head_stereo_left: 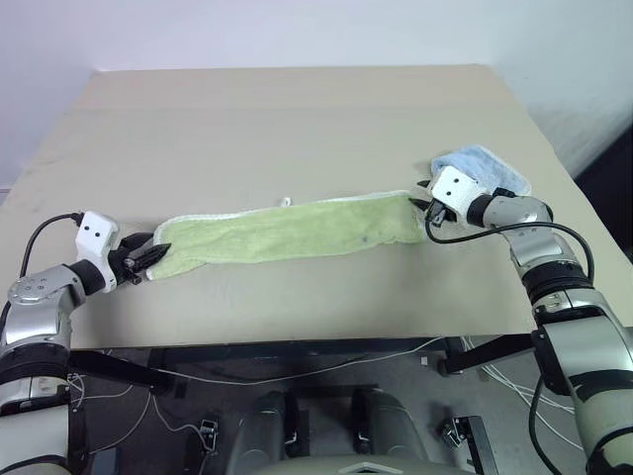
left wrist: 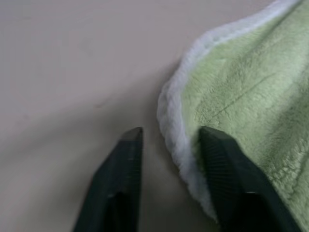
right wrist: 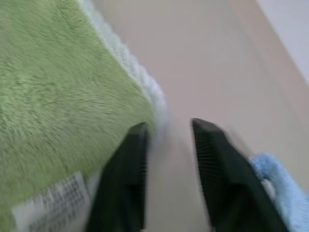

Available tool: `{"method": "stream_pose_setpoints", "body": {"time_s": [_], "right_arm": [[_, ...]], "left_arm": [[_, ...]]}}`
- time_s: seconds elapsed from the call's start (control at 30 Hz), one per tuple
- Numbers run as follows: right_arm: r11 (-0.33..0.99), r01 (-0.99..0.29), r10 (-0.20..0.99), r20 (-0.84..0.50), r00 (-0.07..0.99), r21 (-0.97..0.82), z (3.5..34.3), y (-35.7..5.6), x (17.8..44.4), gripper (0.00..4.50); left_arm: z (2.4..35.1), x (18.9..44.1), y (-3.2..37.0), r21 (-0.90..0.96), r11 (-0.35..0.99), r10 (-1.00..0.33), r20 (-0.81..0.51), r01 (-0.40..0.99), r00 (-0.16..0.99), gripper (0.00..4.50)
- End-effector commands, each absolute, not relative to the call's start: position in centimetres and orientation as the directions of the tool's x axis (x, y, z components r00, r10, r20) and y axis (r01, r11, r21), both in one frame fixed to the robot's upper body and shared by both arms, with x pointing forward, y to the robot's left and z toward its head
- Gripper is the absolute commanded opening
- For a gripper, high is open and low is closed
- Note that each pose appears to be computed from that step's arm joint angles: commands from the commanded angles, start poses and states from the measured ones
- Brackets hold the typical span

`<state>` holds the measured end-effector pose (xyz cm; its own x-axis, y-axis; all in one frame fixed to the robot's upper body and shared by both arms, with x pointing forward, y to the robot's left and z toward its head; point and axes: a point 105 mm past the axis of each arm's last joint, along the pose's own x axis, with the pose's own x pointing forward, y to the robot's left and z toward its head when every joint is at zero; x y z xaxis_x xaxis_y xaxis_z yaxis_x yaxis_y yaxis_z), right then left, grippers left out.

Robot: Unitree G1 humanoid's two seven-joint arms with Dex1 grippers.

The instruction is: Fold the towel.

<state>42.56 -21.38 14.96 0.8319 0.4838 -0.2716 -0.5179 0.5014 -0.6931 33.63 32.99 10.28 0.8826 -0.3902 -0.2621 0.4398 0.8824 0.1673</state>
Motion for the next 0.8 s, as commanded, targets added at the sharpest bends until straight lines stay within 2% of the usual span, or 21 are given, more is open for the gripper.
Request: {"method": "stream_pose_setpoints", "body": {"time_s": [0.03,0.1,0.17,0.2,0.27,0.37,0.53,0.6,0.67,0.77,0.8], "right_arm": [[0.532,-0.423,0.463,-0.165,0.871,-0.734,17.8,-22.3,42.9,3.06],[0.542,-0.383,0.445,-0.131,0.886,-0.748,18.3,-22.6,42.9,3.73],[0.545,-0.347,0.430,-0.101,0.897,-0.763,18.8,-23.0,42.8,4.36],[0.546,-0.336,0.428,-0.089,0.899,-0.767,19.0,-23.1,42.7,4.44],[0.577,-0.323,0.428,-0.059,0.902,-0.750,19.5,-23.6,42.0,4.44],[0.669,-0.322,0.422,-0.015,0.906,-0.670,19.9,-24.4,40.7,4.44],[0.828,-0.397,0.427,-0.014,0.904,-0.396,18.5,-23.7,37.6,4.44],[0.874,-0.412,0.424,-0.008,0.906,-0.258,18.1,-23.3,36.7,4.44],[0.907,-0.420,0.420,-0.002,0.908,-0.044,17.6,-22.8,35.9,4.44],[0.866,-0.449,0.469,-0.042,0.882,0.221,16.5,-21.2,34.4,4.44],[0.840,-0.437,0.476,-0.049,0.878,0.320,16.0,-20.7,34.0,4.44]], "left_arm": [[12.0,33.3,33.7,0.186,0.888,-0.380,-0.217,0.421,0.899,3.73],[11.9,33.0,33.8,0.184,0.892,-0.373,-0.217,0.413,0.902,4.44],[11.9,32.7,34.3,0.197,0.900,-0.347,-0.215,0.389,0.913,4.50],[12.0,32.6,34.7,0.223,0.904,-0.319,-0.212,0.364,0.924,4.50],[12.5,32.4,36.0,0.254,0.922,-0.248,-0.190,0.291,0.950,4.50],[13.8,31.6,36.7,0.230,0.940,-0.232,-0.115,0.253,0.966,4.50],[15.1,30.9,36.6,0.225,0.947,-0.227,-0.039,0.230,0.973,4.50],[15.4,30.9,36.2,0.230,0.944,-0.237,-0.023,0.236,0.971,4.50],[16.2,31.2,35.7,0.247,0.941,-0.243,0.018,0.231,0.970,4.50],[17.6,31.8,34.1,0.268,0.925,-0.298,0.068,0.270,0.952,4.50],[17.7,31.8,32.7,0.295,0.897,-0.359,0.057,0.328,0.931,4.50]]}}
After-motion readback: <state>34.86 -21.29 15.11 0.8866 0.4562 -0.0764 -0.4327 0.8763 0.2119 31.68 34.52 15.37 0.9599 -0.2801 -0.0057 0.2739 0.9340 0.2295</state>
